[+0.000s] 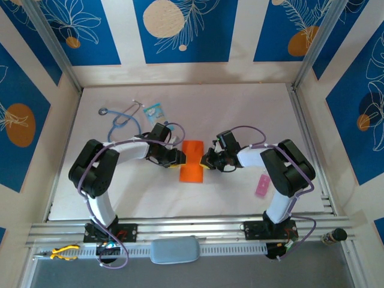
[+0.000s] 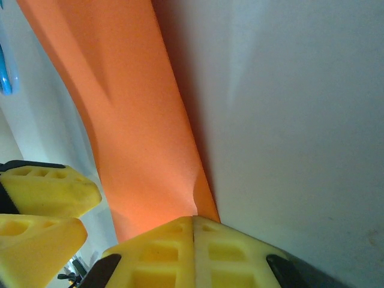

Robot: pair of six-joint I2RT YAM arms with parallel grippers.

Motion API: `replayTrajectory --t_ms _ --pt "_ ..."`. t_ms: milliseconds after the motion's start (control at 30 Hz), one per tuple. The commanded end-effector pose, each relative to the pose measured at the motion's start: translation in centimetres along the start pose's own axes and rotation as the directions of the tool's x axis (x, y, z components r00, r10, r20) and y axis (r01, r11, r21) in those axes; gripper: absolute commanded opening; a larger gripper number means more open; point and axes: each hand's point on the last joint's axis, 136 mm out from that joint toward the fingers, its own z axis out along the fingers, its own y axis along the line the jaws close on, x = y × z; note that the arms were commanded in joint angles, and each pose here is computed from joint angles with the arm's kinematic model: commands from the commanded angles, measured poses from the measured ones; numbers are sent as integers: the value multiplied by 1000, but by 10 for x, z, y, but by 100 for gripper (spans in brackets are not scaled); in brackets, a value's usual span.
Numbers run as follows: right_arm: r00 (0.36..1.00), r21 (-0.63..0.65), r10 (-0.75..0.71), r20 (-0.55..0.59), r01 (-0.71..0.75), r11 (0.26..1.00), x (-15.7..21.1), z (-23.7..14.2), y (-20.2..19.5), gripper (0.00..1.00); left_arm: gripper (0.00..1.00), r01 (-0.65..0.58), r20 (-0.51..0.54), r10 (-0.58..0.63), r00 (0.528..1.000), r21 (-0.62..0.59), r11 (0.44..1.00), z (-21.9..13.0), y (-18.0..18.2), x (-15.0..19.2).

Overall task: Fold a paper plane with a square sheet of paper (pick it up from the middle)
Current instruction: Third fold the triangle at the center of the table.

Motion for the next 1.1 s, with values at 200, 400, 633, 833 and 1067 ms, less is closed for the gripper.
replayTrajectory --t_ms 200,400,633,833,1067 --pt "997 100 63 -42 -59 993 12 7 -30 3 37 27 -40 -26 999 19 999 7 0 1" --pt "997 103 68 -43 -63 993 13 7 -32 3 36 25 -43 -24 999 31 999 8 -1 2" --pt "997 105 68 -45 -63 992 14 7 -32 2 34 31 -38 -29 999 45 999 7 -3 1" --pt "997 103 65 -46 -61 993 14 8 -32 2 30 32 -34 -30 999 38 999 7 -2 2" --pt "997 100 66 -49 -61 993 14 9 -31 3 27 30 -22 -30 999 14 999 4 1 1"
